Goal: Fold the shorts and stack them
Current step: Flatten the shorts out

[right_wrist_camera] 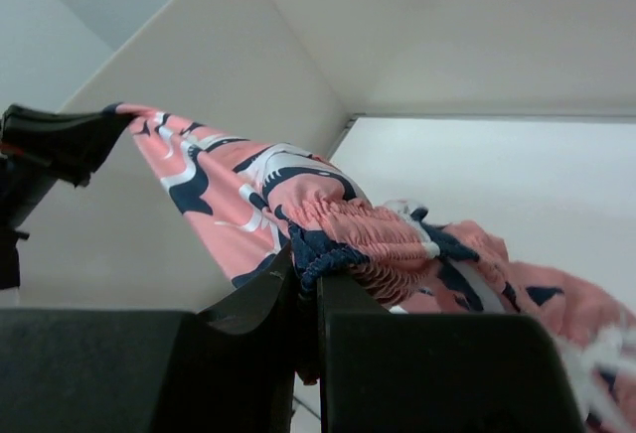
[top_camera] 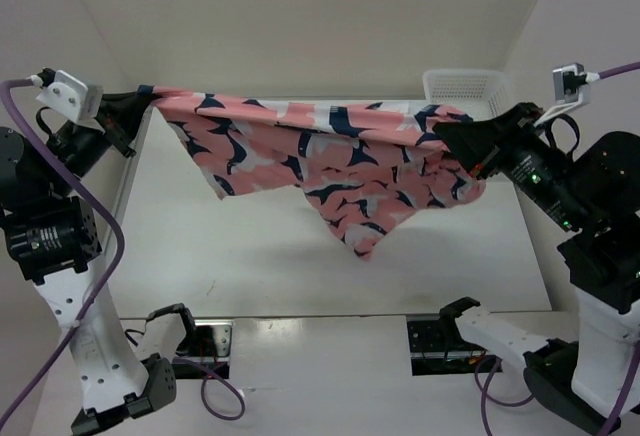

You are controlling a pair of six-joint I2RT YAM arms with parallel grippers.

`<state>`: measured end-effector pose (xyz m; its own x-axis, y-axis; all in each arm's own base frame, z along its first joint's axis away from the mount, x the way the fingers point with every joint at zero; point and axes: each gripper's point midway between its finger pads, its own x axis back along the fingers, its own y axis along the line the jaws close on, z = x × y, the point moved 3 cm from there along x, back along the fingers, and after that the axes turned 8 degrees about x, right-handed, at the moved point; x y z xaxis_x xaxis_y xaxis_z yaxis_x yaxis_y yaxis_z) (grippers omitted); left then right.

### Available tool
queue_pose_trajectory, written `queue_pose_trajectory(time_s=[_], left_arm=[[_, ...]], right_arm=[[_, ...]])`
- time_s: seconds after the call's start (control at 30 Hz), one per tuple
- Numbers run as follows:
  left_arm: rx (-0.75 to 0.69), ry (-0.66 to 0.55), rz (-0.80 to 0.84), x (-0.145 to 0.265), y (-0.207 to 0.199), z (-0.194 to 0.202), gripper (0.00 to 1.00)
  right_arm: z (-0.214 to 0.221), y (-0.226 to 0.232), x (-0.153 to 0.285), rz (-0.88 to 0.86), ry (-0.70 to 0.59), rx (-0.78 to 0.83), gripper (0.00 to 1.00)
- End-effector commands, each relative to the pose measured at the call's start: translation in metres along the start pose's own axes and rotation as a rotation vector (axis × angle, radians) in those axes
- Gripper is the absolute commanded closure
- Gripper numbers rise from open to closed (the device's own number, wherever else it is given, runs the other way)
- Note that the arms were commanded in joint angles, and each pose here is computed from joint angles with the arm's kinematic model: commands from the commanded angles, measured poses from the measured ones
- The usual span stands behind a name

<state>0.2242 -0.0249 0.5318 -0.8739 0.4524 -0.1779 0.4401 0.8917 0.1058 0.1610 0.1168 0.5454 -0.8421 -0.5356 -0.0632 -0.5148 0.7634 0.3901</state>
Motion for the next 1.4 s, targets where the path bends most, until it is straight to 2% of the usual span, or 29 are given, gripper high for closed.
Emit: queue_pose_trajectory(time_s=[0.0,0.1,0.2,0.23,0.33,0.4,0.6,0.63,0.73,0.77,0.93,0.97,1.0,1.07,1.13,1.17,1.2,1.23,1.37], left_arm=[[-0.036,-0.001,-0.08,-0.007,0.027,0.006,1.0],[-0.017,0.018,-0.073,-0.011,0.031,0.017,1.0],[0.016,0.047,-0.075,-0.013,0.035,0.034,1.0],[0.048,0.076,-0.078,-0.015,0.039,0.051,1.0],[0.121,0.142,-0.074,-0.02,0.048,0.088,1.0],[0.214,0.225,-0.081,-0.024,0.058,0.134,1.0],[0.405,0.414,-0.107,-0.023,0.061,0.249,1.0],[0.438,0.454,-0.116,-0.023,0.061,0.271,1.0],[0.479,0.503,-0.138,-0.023,0.067,0.296,1.0],[0.479,0.504,-0.138,-0.023,0.067,0.296,1.0],[0.472,0.508,-0.165,-0.027,0.075,0.29,1.0],[0.472,0.509,-0.165,-0.027,0.075,0.29,1.0],[0.472,0.509,-0.165,-0.027,0.075,0.29,1.0],[0.468,0.5,-0.156,-0.028,0.074,0.289,1.0],[0.474,0.507,-0.156,-0.027,0.073,0.292,1.0],[0.468,0.5,-0.156,-0.026,0.073,0.289,1.0],[0.468,0.5,-0.155,-0.026,0.073,0.289,1.0],[0.468,0.5,-0.155,-0.026,0.073,0.289,1.0],[0.468,0.5,-0.155,-0.025,0.071,0.289,1.0]], right_arm=[[0.027,-0.02,0.0,0.078,0.085,0.0,0.98],[0.072,-0.04,-0.02,0.11,0.195,-0.046,0.93],[0.1,-0.054,-0.04,0.12,0.228,-0.096,0.93],[0.13,-0.069,-0.05,0.15,0.287,-0.122,0.91],[0.182,-0.099,-0.084,0.203,0.373,-0.195,0.9],[0.218,-0.117,-0.099,0.246,0.439,-0.243,0.92],[0.273,-0.163,-0.141,0.297,0.497,-0.325,0.95],[0.287,-0.175,-0.149,0.313,0.532,-0.345,0.92],[0.302,-0.189,-0.171,0.306,0.552,-0.36,0.88],[0.305,-0.189,-0.173,0.291,0.568,-0.357,0.8],[0.309,-0.196,-0.186,0.302,0.573,-0.347,0.77],[0.307,-0.2,-0.186,0.31,0.568,-0.35,0.69],[0.31,-0.202,-0.186,0.315,0.575,-0.352,0.66],[0.311,-0.201,-0.188,0.299,0.566,-0.351,0.66],[0.309,-0.2,-0.187,0.294,0.557,-0.348,0.77],[0.309,-0.2,-0.187,0.294,0.557,-0.348,0.79],[0.309,-0.2,-0.187,0.294,0.557,-0.348,0.93],[0.309,-0.2,-0.187,0.294,0.557,-0.348,0.97],[0.301,-0.196,-0.186,0.286,0.535,-0.353,1.0]])
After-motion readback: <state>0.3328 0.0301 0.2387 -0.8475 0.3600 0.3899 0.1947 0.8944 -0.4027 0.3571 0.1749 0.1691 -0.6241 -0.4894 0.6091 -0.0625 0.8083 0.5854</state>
